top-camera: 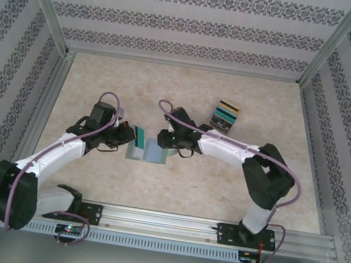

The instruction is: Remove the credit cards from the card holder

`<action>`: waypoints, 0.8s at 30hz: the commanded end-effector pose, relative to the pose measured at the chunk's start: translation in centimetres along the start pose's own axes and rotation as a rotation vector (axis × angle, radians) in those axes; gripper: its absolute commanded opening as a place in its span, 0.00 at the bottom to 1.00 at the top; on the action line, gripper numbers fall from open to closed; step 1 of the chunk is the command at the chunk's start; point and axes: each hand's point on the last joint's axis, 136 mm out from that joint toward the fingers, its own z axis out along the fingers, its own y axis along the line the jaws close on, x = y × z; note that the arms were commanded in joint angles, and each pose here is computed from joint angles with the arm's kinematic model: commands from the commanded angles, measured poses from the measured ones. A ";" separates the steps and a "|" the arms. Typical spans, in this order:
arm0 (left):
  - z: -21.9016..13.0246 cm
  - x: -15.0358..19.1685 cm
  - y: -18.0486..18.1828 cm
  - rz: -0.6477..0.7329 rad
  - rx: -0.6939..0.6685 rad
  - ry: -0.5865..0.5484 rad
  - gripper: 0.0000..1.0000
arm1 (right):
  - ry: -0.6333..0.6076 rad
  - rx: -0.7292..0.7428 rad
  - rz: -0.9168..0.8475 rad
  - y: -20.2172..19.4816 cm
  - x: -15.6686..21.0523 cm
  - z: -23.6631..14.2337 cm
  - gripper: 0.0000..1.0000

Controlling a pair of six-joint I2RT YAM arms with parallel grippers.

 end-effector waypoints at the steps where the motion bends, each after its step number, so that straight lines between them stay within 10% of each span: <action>1: 0.0 -1.4 -3.0 -0.067 0.182 -0.035 0.03 | -0.051 -0.112 0.102 0.9 -1.2 -1.4 0.23; 24: 0.0 -2.0 -6.3 -0.116 0.382 -0.007 0.00 | -0.121 -0.522 0.353 3.7 -4.5 -3.6 0.24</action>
